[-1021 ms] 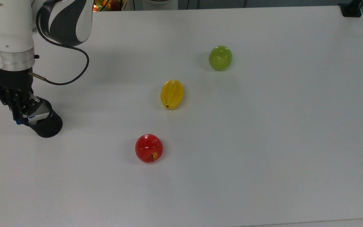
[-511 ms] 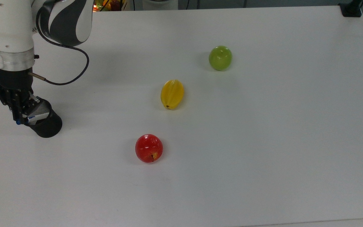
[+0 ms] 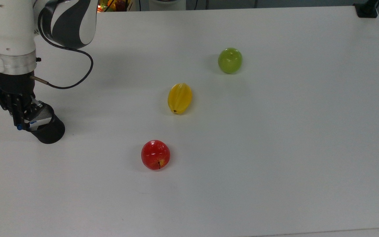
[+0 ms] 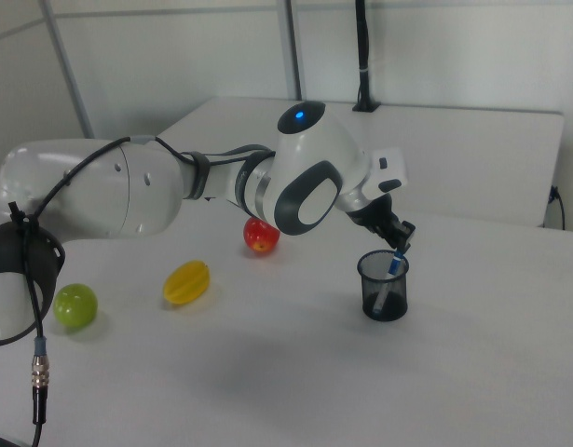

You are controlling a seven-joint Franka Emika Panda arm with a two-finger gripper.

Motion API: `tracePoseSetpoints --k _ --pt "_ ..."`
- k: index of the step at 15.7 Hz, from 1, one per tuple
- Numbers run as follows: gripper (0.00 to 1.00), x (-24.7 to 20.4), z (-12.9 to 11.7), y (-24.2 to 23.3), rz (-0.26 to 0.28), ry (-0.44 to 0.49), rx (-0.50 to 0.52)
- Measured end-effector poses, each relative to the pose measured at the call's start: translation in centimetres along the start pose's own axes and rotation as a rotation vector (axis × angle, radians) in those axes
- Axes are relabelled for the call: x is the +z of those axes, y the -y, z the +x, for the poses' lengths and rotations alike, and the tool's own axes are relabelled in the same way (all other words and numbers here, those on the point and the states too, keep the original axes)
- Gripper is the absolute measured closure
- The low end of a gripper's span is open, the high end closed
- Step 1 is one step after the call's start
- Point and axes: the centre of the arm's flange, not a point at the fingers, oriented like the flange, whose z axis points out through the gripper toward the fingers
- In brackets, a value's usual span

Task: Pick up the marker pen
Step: 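Lift the marker up out of the pen cup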

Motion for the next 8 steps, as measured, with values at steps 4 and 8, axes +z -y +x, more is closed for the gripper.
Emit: tracePoseSetpoints --k 4,8 --pt "0.83 0.02 0.0 -0.07 -0.001 0.0 -0.012" --pt "0.84 0.02 0.0 -0.3 -0.004 0.0 -0.016"
